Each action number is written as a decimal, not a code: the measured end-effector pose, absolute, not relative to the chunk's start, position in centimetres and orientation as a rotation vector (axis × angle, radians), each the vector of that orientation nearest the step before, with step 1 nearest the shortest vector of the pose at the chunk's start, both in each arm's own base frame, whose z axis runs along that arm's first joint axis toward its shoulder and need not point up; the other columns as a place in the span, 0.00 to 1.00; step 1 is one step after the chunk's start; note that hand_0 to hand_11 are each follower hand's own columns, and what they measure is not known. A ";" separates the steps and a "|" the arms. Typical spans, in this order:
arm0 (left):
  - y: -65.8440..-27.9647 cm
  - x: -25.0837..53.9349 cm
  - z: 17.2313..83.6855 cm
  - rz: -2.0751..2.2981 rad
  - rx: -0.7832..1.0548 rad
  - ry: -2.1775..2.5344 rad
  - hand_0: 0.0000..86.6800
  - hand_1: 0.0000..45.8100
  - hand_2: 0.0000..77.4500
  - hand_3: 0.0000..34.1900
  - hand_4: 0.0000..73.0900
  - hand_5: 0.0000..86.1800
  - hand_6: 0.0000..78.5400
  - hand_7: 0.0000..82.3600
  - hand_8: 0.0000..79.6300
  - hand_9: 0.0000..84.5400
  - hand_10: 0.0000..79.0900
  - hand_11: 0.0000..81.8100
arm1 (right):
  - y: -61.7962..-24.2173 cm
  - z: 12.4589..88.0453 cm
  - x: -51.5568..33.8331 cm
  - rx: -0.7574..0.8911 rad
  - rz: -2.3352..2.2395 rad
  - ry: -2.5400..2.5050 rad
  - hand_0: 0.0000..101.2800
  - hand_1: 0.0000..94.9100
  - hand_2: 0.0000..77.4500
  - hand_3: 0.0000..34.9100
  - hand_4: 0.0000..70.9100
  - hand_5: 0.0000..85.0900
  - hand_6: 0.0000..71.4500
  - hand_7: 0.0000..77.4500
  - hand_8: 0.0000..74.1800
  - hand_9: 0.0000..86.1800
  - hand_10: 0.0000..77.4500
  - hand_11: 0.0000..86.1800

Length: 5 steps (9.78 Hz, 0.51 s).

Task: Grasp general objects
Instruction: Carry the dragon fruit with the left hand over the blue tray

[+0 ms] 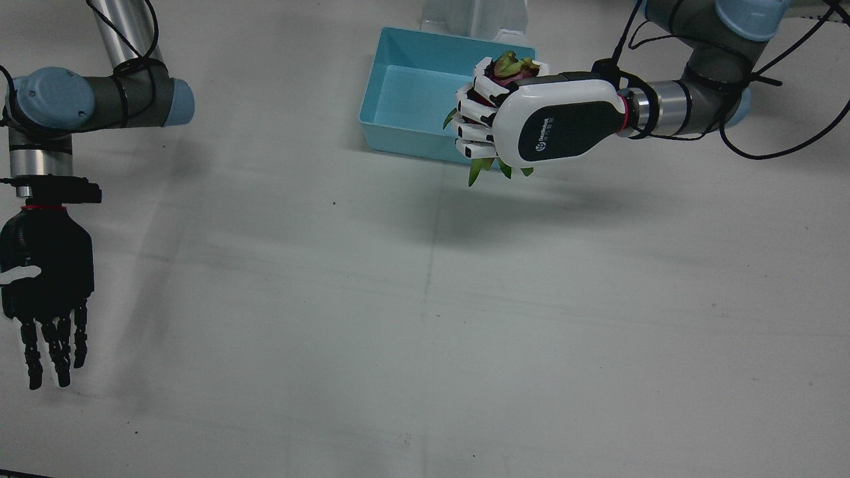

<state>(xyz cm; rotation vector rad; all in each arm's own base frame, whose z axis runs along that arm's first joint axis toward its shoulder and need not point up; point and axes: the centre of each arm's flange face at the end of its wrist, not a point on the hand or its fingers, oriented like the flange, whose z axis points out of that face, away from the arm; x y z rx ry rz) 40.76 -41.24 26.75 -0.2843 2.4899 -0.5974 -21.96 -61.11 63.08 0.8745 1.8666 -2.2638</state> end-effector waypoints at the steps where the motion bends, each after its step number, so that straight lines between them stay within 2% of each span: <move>1: -40.3 41.4 25.8 -0.574 -0.319 2.501 0.93 0.00 0.73 0.00 0.96 0.43 0.76 0.55 0.52 0.64 0.20 0.85 | -61.1 63.1 -22.0 0.875 -2.264 1.867 0.00 0.07 0.03 0.00 0.00 0.00 0.00 0.00 0.00 0.01 0.00 0.01; 5: -37.0 44.2 22.2 -0.506 -0.454 2.533 0.93 0.00 0.73 0.00 0.96 0.43 0.76 0.55 0.52 0.64 0.21 0.85 | -61.1 63.1 -22.0 0.874 -2.264 1.867 0.00 0.07 0.02 0.00 0.00 0.00 0.00 0.00 0.00 0.01 0.00 0.01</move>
